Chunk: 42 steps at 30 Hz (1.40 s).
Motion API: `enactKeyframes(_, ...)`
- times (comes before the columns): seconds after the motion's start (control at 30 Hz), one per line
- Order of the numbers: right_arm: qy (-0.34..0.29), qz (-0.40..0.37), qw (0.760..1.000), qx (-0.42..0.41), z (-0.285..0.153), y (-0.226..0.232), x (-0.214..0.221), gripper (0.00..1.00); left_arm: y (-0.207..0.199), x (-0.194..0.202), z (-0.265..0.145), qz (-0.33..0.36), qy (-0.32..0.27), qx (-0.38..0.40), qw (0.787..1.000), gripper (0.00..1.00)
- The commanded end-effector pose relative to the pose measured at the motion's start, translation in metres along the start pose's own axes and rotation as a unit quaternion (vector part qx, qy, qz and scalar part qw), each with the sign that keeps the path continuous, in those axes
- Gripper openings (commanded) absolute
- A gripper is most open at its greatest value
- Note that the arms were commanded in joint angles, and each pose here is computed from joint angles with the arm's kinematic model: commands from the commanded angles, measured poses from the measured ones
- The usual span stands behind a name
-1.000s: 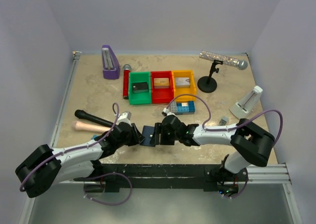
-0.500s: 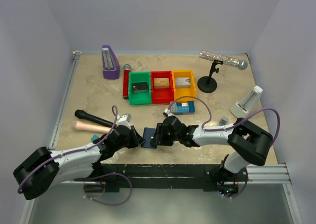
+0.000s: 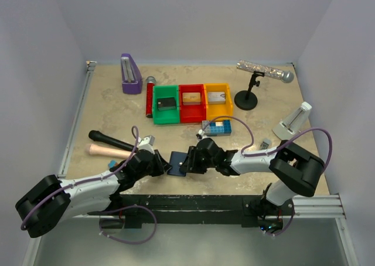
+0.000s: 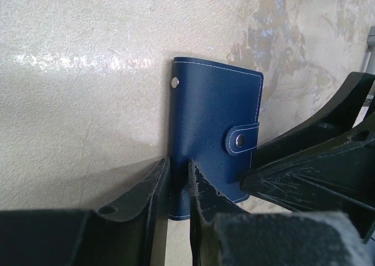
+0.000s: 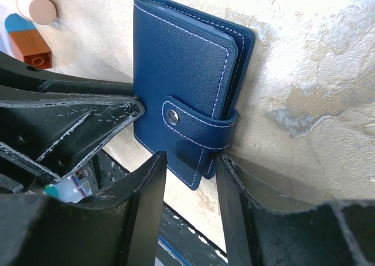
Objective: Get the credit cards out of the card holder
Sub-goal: Pick up the card holder from the center of the board.
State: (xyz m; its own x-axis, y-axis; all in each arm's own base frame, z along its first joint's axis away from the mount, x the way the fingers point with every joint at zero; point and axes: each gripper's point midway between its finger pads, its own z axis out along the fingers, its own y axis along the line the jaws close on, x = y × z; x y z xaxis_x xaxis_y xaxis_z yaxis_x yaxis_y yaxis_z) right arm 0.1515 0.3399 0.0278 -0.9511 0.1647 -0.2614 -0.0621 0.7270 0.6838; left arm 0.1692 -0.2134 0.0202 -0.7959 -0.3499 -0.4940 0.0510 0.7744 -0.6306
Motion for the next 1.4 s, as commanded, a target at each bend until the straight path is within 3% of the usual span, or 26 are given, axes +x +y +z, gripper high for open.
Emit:
enactKeyframes(0.0,-0.004,0.011,1.000,-0.017,0.004,0.005,0.000,0.44,0.021,0.020,-0.002,0.005,0.029,-0.028,0.999,0.16)
enactKeyframes(0.43,0.000,-0.004,0.999,-0.047,0.004,0.011,0.001,0.00,0.012,0.020,-0.002,0.005,0.028,0.003,1.000,0.16)
enactKeyframes(0.73,-0.014,-0.025,0.996,-0.084,-0.013,0.017,0.000,0.00,0.006,0.014,-0.005,0.001,0.013,0.016,1.000,0.20)
enactKeyframes(1.17,-0.042,-0.134,0.983,-0.114,-0.068,0.027,-0.004,0.00,-0.021,-0.026,-0.027,0.005,-0.069,0.066,0.995,0.67)
enactKeyframes(1.37,-0.051,-0.184,0.971,-0.143,-0.111,0.044,-0.004,0.00,-0.052,-0.050,-0.052,0.004,-0.121,0.140,0.983,0.76)
